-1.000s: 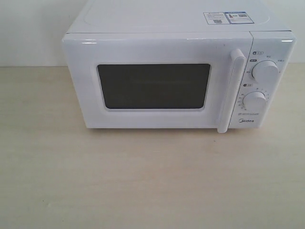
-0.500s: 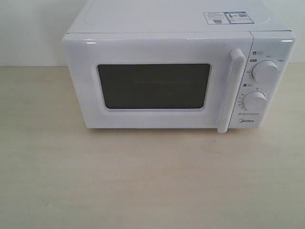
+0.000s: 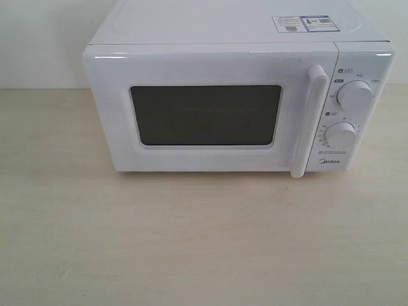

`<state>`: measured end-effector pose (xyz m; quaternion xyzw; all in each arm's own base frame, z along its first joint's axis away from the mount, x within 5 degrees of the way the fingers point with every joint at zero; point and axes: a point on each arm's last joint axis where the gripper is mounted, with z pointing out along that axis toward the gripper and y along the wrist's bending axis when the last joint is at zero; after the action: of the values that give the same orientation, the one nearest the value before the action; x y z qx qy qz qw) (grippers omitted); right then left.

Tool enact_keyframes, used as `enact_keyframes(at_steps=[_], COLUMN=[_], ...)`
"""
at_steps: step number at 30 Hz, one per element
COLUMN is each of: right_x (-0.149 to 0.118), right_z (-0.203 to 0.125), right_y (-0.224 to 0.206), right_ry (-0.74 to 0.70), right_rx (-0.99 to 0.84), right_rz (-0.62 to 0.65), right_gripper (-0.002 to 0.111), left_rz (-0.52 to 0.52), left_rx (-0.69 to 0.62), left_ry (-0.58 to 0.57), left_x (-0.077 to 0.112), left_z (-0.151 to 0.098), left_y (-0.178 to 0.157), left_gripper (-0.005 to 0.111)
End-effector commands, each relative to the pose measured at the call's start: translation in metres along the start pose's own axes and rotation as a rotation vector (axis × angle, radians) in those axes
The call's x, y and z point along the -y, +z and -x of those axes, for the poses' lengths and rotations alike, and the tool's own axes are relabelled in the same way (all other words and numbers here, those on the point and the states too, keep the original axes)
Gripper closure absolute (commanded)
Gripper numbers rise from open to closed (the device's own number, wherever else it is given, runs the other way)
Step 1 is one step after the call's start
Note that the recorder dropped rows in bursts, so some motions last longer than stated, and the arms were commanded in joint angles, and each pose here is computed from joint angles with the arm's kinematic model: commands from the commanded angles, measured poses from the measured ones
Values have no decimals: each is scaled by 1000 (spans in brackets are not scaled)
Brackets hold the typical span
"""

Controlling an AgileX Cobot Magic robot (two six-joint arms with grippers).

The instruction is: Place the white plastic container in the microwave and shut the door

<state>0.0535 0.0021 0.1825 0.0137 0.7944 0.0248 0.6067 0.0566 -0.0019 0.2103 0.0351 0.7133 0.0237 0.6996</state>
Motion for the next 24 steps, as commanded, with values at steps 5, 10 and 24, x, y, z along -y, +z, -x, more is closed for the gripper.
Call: enact_keyframes(at_steps=[5,10,24], right_x=[0,0,0], right_z=[-1,-1,-1], right_y=[0,0,0], right_ry=[2,2,2], right_rx=[4,4,4], right_rz=[-6,-6,-6], right_gripper=[109,109,109], left_rz=[-23,-33,-30], left_rx=[-103,-175,-186], left_ry=[-108,-209,-251], left_x=[3,5,6], left_z=[-16,-22,-23], left_y=[-1,-1,-2], left_gripper=[102,102,102])
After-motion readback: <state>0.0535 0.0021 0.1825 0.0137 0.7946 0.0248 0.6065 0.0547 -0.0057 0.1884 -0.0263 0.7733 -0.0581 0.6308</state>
